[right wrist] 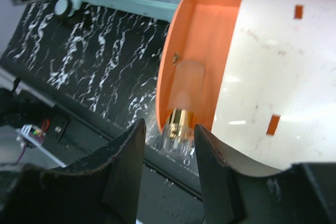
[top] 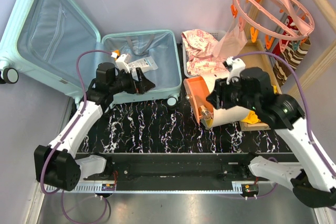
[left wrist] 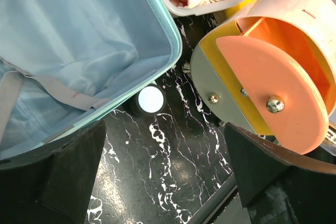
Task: Open, take out, and arrange the luggage
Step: Place the personal item in the drawer.
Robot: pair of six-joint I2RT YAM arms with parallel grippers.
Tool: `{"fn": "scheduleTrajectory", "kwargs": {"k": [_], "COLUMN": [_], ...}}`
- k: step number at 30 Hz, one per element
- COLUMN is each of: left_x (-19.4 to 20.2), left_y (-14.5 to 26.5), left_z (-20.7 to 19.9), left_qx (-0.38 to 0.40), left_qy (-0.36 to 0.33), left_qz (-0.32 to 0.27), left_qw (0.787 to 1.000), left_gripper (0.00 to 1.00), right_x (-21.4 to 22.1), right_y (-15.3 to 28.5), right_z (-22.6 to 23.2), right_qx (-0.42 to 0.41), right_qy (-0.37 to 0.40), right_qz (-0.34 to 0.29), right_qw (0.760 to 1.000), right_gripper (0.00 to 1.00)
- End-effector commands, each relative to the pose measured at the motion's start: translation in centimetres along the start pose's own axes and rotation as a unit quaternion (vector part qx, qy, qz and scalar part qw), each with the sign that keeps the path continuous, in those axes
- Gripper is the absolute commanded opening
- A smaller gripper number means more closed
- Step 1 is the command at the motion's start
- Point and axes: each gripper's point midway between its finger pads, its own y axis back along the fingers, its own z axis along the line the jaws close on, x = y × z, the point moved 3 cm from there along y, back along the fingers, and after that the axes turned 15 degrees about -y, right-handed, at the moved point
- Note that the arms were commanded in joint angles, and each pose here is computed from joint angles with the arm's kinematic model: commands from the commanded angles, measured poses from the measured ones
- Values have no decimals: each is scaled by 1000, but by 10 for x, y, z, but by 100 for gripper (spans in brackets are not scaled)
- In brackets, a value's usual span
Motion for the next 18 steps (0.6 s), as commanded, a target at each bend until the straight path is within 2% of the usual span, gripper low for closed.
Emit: {"fn": "scheduleTrajectory", "kwargs": {"k": [1, 9, 13, 18], "left_x": [-19, -12, -9, -7], "left_y": [-2, 0, 0, -2], "left_z": [-12, -4, -3, -2], "left_qx": [38, 18, 15, 14], "left_qy": [-24, -49, -46, -45], "left_qz": [-21, 2, 5, 9], "left_qw": [999, 999, 999, 999], "left_gripper": [99, 99, 99, 99], "right_x": [39, 78, 82, 74], "right_y": [12, 13, 6, -10], "right_z": [4, 3, 2, -9], "right_qx": [-52, -93, -99, -57], "right_qy": [-28, -66, -71, -68], "right_qz": [63, 110, 112, 87], "right_qw": [996, 987, 986, 992], "right_gripper": [50, 45, 45, 44]}}
